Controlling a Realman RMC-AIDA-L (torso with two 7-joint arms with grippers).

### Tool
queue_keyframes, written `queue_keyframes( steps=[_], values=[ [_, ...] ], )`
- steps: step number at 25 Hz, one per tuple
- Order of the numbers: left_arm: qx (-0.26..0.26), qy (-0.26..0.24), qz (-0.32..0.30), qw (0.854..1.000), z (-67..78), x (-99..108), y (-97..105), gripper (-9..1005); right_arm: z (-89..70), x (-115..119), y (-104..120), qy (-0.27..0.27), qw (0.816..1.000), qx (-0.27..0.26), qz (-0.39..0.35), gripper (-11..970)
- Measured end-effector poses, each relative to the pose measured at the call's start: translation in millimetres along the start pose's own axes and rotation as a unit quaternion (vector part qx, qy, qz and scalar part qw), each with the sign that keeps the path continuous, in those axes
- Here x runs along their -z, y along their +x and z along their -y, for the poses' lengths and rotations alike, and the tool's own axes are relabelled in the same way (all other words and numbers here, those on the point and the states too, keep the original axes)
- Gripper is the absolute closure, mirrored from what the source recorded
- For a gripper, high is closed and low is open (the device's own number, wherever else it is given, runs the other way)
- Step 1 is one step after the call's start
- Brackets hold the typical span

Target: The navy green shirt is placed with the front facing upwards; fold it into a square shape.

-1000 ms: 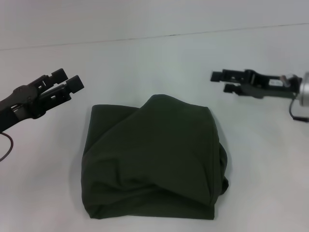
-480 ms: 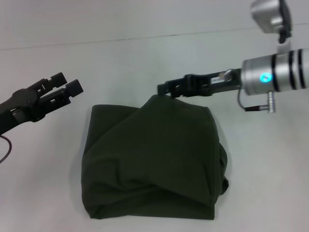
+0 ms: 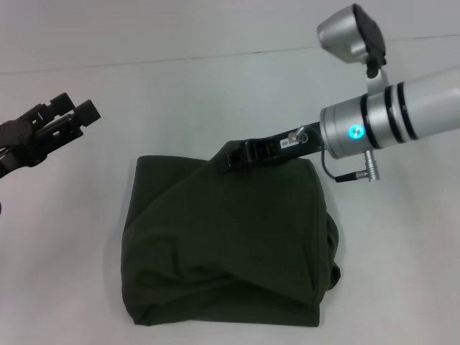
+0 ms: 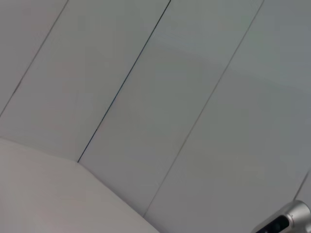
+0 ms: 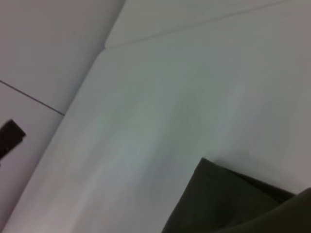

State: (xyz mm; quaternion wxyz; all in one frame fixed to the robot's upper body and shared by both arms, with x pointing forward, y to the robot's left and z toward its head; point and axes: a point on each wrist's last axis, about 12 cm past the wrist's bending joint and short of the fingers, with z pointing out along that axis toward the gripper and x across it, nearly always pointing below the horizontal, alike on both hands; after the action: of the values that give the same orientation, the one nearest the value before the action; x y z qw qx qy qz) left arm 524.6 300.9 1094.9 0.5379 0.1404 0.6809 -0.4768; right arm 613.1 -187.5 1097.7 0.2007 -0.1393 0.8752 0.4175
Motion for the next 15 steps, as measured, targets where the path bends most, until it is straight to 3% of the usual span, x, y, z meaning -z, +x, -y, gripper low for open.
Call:
queue_keyframes(
  steps=[6,15],
  values=[
    [-0.001,-0.001,0.003,1.000,-0.7,-1,-2,80,-3.7,-20,4,0.032,0.999,0.024,-0.016,878],
    [-0.001,-0.003,0.003,1.000,-0.9,-1,-1,80,1.3,-36,3,0.088,0.995,0.046,-0.015,877]
  ],
)
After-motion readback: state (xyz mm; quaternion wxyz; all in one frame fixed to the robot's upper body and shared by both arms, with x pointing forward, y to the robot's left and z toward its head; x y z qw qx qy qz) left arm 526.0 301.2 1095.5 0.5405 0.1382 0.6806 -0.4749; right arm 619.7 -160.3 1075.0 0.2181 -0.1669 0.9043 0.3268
